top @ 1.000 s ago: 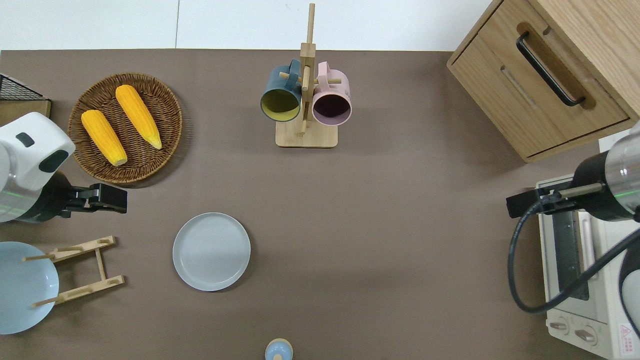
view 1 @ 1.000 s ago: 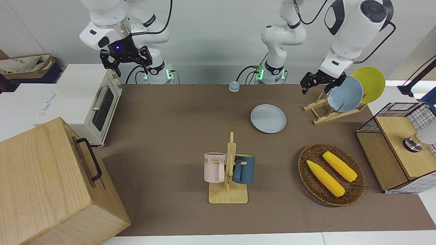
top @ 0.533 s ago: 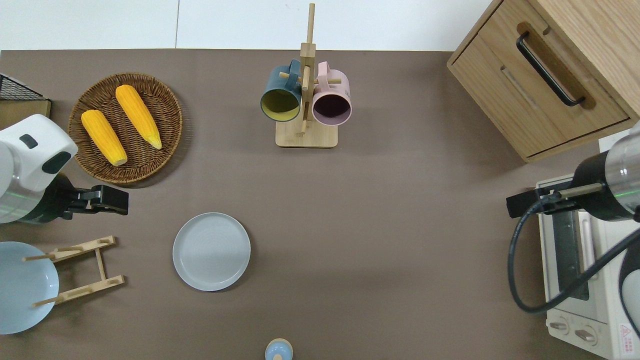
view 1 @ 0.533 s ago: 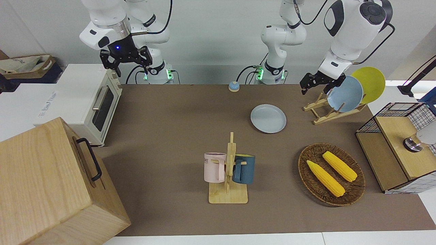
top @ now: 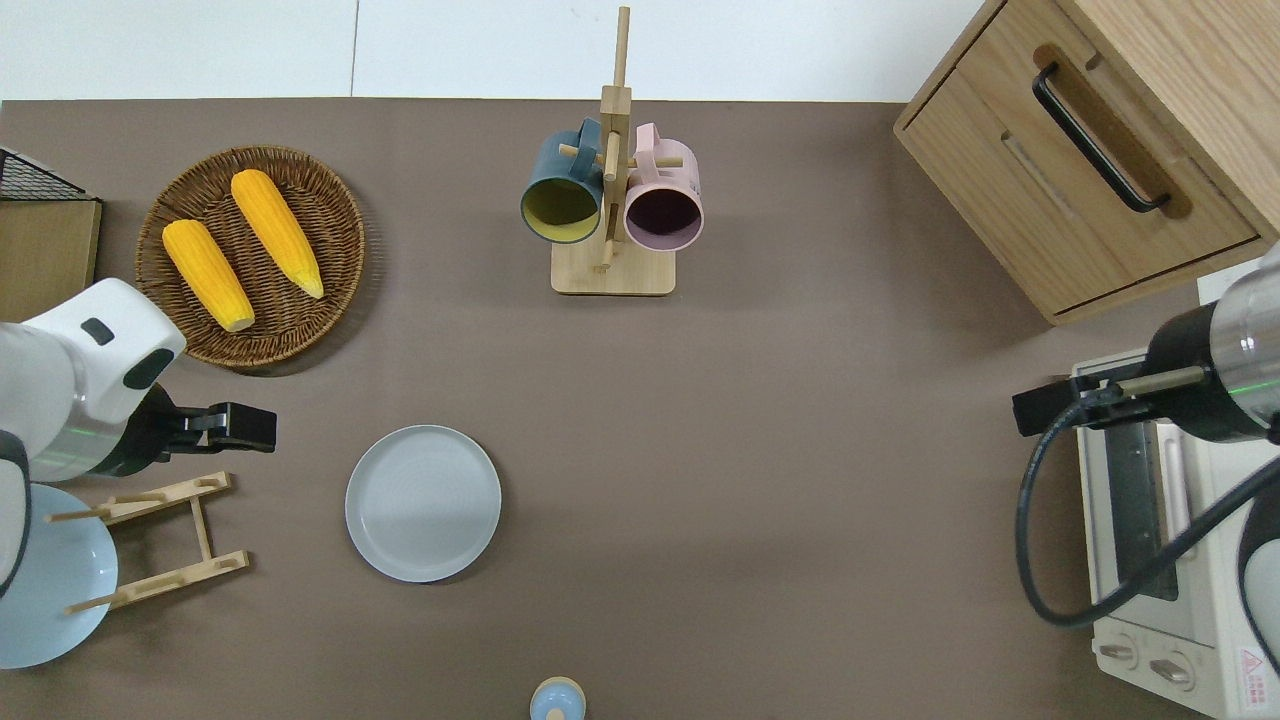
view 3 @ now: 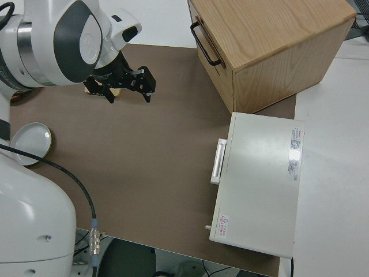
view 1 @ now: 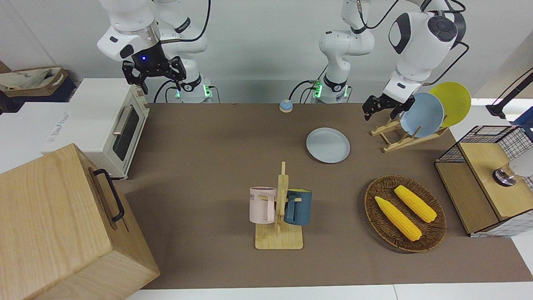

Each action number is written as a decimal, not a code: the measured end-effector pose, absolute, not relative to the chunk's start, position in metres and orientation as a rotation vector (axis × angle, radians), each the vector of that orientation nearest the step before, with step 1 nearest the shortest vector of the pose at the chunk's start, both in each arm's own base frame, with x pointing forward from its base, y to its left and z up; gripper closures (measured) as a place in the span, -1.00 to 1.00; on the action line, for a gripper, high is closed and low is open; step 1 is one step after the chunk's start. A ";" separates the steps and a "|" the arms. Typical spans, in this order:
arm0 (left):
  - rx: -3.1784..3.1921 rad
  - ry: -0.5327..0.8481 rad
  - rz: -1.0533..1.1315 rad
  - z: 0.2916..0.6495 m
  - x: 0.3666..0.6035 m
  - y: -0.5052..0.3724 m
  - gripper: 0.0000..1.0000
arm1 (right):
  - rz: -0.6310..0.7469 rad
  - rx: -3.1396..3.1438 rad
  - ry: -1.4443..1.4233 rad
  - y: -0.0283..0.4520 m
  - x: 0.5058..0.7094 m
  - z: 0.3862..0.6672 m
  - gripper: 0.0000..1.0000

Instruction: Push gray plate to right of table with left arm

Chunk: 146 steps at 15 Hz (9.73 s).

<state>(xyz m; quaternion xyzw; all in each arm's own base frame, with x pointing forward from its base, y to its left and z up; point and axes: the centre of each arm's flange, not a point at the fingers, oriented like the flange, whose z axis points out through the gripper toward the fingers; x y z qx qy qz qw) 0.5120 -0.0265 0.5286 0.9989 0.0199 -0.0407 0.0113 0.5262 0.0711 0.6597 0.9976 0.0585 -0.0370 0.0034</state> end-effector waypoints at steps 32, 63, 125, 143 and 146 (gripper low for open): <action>3.126 0.146 -0.038 0.294 0.438 -0.057 -0.30 | -0.116 3.127 0.183 0.071 0.526 0.660 -0.97; 3.107 0.377 0.027 0.301 0.439 -0.098 0.91 | -0.116 3.127 0.183 0.071 0.526 0.660 -0.97; 3.229 0.274 -0.191 0.537 0.557 -0.113 -1.00 | -0.116 3.127 0.183 0.071 0.526 0.660 -0.97; 3.187 -0.023 -0.166 0.603 0.561 -0.077 -1.00 | -0.116 3.127 0.183 0.071 0.526 0.660 -0.97; 3.160 -0.102 -0.176 0.614 0.559 -0.067 -1.00 | -0.116 3.127 0.183 0.071 0.526 0.660 -0.97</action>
